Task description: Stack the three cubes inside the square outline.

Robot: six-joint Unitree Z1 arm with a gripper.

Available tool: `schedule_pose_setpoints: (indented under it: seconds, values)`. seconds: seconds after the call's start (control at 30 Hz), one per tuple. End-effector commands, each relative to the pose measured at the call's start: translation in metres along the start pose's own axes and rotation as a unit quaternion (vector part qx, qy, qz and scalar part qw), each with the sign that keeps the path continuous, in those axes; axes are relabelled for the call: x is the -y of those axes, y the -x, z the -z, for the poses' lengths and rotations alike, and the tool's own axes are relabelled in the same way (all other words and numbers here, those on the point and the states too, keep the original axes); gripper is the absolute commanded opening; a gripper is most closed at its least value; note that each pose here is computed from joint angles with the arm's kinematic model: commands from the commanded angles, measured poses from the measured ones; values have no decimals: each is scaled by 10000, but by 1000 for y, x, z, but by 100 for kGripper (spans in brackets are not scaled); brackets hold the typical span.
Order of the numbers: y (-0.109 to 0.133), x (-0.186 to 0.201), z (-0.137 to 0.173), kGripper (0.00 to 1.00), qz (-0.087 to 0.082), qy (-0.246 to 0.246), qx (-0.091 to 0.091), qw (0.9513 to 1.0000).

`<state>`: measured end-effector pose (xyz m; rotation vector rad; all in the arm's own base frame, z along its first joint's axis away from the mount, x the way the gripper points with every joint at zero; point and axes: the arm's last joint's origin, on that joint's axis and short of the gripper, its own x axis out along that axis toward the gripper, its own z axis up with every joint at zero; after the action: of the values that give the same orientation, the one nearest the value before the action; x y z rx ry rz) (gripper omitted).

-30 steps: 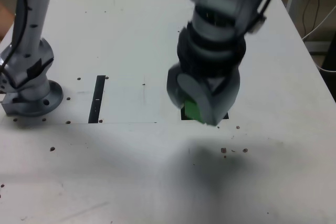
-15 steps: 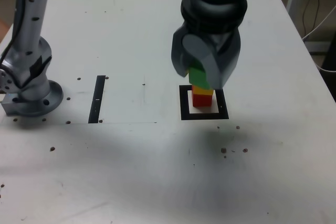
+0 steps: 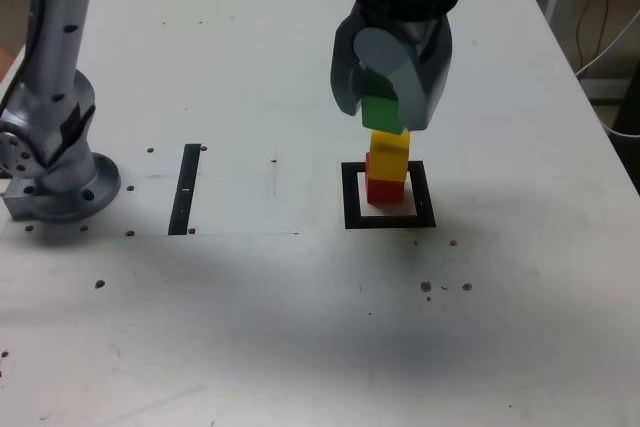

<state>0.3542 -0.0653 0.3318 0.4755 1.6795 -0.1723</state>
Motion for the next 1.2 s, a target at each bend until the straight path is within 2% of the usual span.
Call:
schedule_pose_setpoints:
  seconds: [0.0,0.27,0.5,0.73,1.17]
  values:
    - [0,-3,5,33,85,196,-54,9998]
    - [-8,-13,7,33,346,926,-187,9949]
    - [-14,-15,6,33,467,1325,-270,9897]
    - [-17,-15,3,33,502,1370,-294,9889]
    - [-26,-18,-9,33,452,1297,-343,9899]
